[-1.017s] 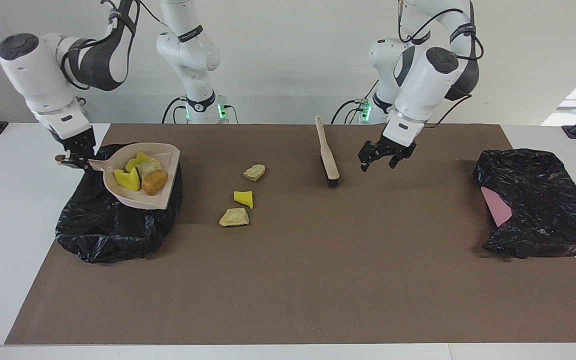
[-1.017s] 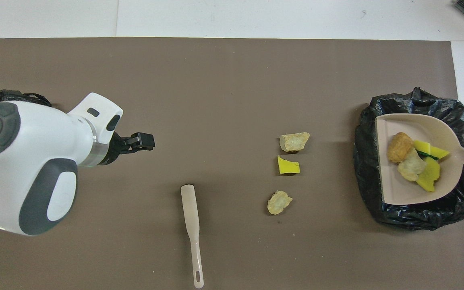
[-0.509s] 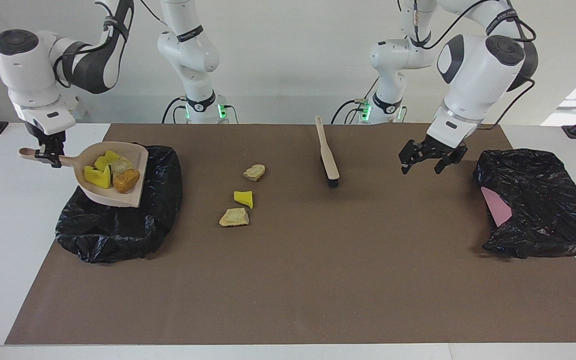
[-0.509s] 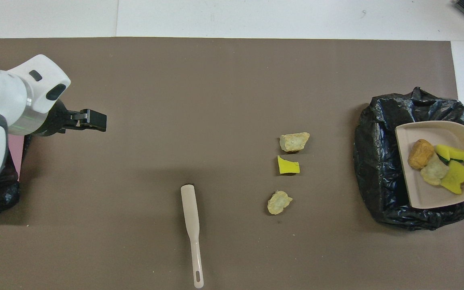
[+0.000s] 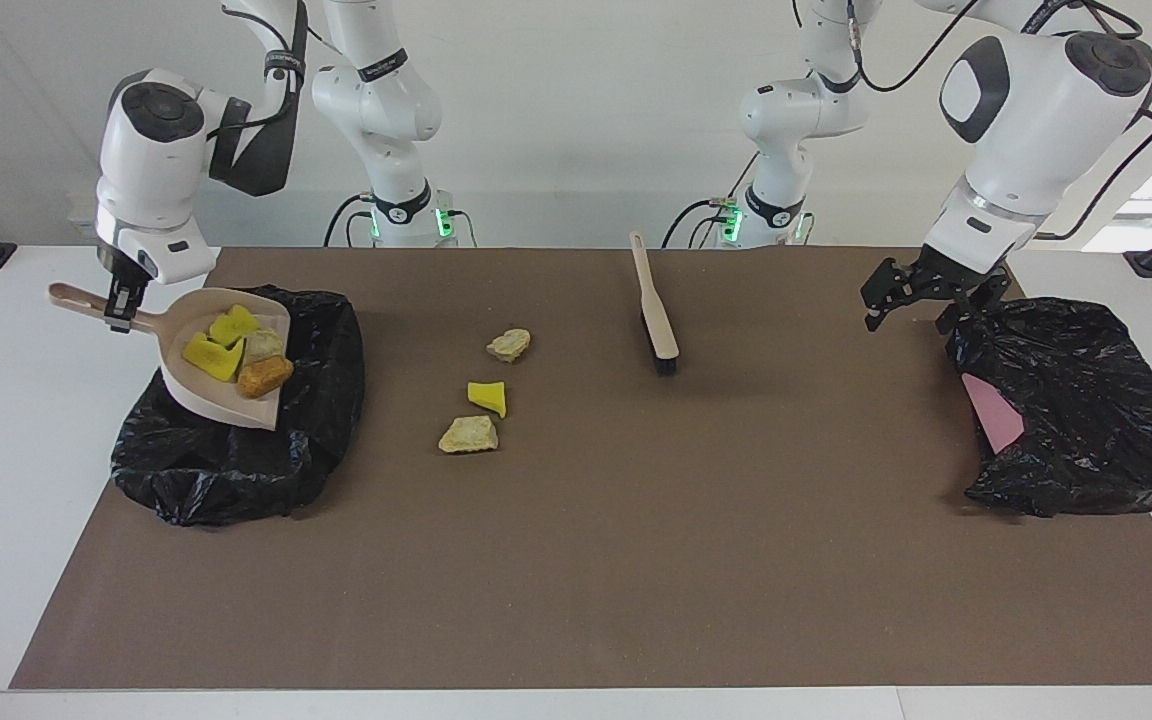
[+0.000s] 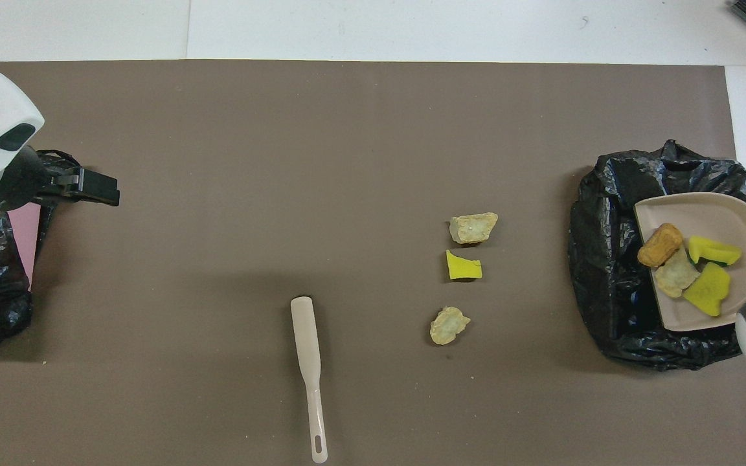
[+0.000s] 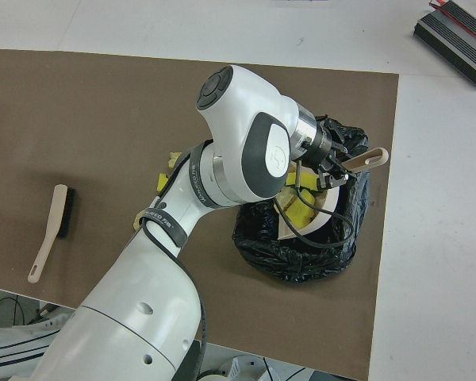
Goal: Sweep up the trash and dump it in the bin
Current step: 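Tilt the dustpan over the bag with the right gripper to dump debris, then return the dustpan to the table center with the right gripper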
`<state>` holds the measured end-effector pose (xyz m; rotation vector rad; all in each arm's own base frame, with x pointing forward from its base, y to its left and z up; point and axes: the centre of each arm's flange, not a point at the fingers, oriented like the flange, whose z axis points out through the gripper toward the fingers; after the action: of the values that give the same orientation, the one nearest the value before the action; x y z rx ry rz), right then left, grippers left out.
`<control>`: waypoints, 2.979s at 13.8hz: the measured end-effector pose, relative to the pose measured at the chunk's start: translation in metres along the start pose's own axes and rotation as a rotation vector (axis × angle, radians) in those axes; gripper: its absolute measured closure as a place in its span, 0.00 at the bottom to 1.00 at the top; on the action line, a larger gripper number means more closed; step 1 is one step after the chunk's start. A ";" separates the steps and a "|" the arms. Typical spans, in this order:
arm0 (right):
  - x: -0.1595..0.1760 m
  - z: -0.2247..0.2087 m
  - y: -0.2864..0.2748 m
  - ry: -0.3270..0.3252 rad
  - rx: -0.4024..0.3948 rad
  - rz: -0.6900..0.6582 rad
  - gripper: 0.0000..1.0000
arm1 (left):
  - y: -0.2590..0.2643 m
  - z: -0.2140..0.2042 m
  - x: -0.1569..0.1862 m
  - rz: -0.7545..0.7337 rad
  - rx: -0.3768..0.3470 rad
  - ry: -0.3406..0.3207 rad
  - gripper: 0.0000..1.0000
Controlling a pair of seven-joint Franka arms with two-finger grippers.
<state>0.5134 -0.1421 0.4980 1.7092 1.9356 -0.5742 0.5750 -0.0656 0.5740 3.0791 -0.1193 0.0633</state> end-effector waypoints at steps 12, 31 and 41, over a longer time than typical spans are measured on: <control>0.018 -0.089 -0.021 -0.372 0.000 -0.020 0.69 | -0.022 -0.023 -0.001 -0.072 0.007 0.012 0.00; 0.166 -0.226 0.098 0.157 -0.044 0.624 0.69 | -0.016 -0.035 -0.015 -0.020 0.023 -0.035 0.00; 0.330 -0.262 0.165 0.384 0.190 1.250 0.69 | -0.013 -0.037 -0.018 -0.014 0.024 -0.043 0.00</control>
<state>0.6233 0.2968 0.5041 2.7985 0.6417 0.0735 0.5561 -0.0491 0.6095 3.1057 -0.1000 -0.0025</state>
